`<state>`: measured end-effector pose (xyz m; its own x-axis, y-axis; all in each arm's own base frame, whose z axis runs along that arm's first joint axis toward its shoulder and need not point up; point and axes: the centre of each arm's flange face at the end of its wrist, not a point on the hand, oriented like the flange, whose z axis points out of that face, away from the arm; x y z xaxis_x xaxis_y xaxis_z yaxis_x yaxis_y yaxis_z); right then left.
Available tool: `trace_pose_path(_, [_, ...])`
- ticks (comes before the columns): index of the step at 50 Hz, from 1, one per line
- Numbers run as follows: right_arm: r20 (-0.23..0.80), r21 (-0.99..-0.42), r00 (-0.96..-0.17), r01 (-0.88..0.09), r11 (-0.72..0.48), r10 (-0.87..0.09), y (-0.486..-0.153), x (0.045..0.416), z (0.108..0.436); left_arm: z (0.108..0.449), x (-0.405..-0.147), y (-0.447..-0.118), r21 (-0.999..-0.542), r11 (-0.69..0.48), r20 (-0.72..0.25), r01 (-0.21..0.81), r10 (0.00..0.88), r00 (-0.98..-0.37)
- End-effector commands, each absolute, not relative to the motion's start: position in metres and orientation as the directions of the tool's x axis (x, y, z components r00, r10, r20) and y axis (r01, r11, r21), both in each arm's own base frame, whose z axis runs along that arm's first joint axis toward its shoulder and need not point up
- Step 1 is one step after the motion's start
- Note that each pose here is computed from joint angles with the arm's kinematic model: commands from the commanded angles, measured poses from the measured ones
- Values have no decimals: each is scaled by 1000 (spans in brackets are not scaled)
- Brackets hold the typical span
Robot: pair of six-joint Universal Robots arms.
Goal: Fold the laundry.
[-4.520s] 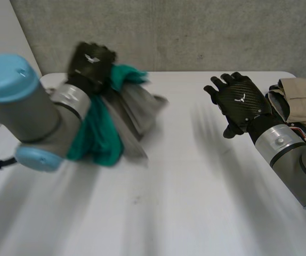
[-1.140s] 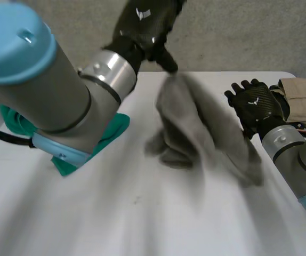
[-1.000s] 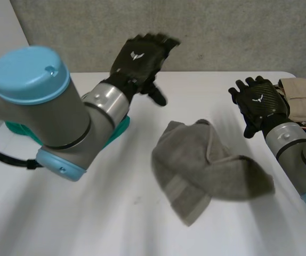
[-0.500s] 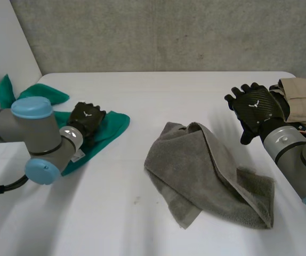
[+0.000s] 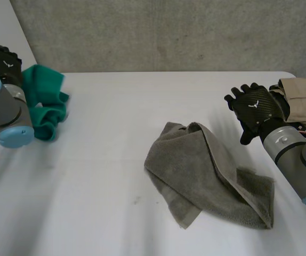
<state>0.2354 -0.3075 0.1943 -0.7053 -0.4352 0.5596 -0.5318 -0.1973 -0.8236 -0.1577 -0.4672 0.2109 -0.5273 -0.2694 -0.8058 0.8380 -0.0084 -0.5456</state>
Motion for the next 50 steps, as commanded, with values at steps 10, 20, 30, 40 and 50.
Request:
trace_pose_path(10, [551, -828, -711, -529, -183, -437, -308, 233, 195, 183, -266, -370, -780, -157, -623, 606, 110, -774])
trace_pose_path(20, [511, -832, -700, -548, -84, -498, -297, 229, 212, 154, -332, -261, -867, -67, -441, 494, 565, -698])
trace_pose_path(30, [265, -842, -766, -480, 246, -585, -272, 218, 210, 164, -374, -222, -951, -28, -234, 308, 718, -656])
trace_pose_path(40, [-112, -819, -905, -149, 554, -410, -251, 203, 166, 139, -398, -239, -950, -34, -237, 309, 722, -650])
trace_pose_path(50, [-163, -799, -914, -98, 593, -372, -244, 203, 157, 134, -401, -241, -948, -41, -245, 315, 727, -641])
